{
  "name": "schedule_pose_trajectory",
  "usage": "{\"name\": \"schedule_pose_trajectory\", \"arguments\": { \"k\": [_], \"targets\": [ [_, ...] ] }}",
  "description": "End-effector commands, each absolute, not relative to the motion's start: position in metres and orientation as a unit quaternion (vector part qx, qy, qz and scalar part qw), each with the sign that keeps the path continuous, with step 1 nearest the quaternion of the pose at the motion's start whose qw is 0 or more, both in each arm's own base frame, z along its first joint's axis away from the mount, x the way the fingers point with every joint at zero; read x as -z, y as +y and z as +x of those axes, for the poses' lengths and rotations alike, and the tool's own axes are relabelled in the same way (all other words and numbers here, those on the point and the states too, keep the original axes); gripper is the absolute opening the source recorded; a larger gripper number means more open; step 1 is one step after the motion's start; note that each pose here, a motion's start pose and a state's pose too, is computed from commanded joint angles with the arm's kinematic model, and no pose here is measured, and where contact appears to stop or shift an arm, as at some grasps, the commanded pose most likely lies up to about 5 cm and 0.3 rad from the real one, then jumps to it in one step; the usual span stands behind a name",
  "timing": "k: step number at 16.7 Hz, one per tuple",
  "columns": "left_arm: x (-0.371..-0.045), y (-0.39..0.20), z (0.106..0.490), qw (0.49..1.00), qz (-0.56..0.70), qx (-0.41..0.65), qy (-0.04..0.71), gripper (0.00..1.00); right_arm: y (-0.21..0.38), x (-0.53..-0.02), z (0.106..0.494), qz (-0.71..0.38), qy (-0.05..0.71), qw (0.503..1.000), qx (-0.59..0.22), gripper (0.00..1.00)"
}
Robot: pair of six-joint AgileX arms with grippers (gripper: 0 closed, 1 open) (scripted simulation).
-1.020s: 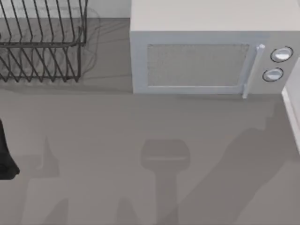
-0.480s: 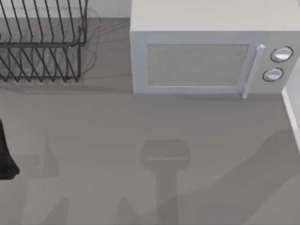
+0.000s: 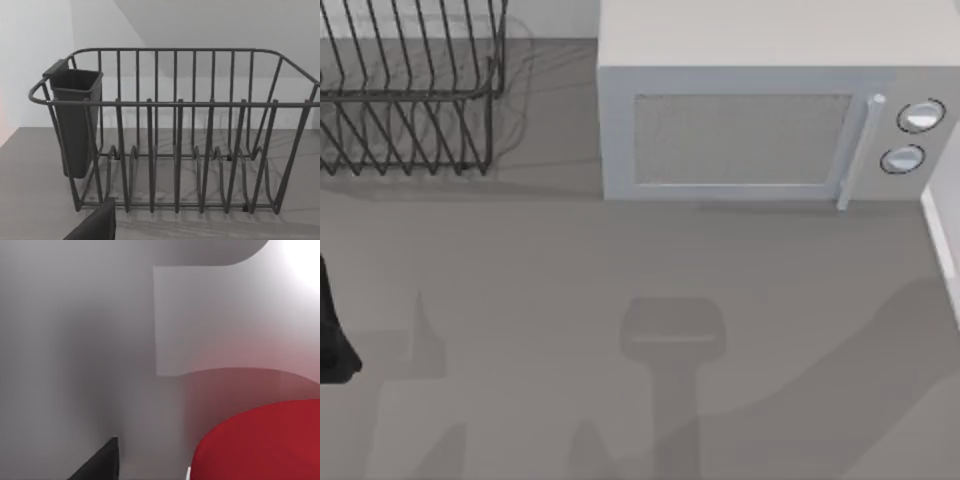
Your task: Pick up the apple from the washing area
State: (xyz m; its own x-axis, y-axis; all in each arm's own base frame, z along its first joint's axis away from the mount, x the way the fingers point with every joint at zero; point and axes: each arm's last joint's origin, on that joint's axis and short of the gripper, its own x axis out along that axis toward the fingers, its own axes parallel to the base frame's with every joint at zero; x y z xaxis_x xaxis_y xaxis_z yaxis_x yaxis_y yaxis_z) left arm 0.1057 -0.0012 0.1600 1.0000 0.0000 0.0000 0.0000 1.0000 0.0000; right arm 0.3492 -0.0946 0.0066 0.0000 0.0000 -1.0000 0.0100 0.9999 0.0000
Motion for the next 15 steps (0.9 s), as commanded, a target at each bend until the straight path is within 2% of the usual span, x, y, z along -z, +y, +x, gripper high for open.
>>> {"name": "schedule_pose_trajectory", "arguments": {
  "k": [8,15],
  "targets": [
    [-0.16,-0.0012,0.1057,1.0,0.0,0.0,0.0,1.0,-0.0946,-0.0066,0.3492,0.004,0.707,0.707,0.004,0.02],
    [-0.16,-0.0012,0.1057,1.0,0.0,0.0,0.0,1.0,-0.0946,-0.0066,0.3492,0.004,0.707,0.707,0.004,0.0]
  ]
}}
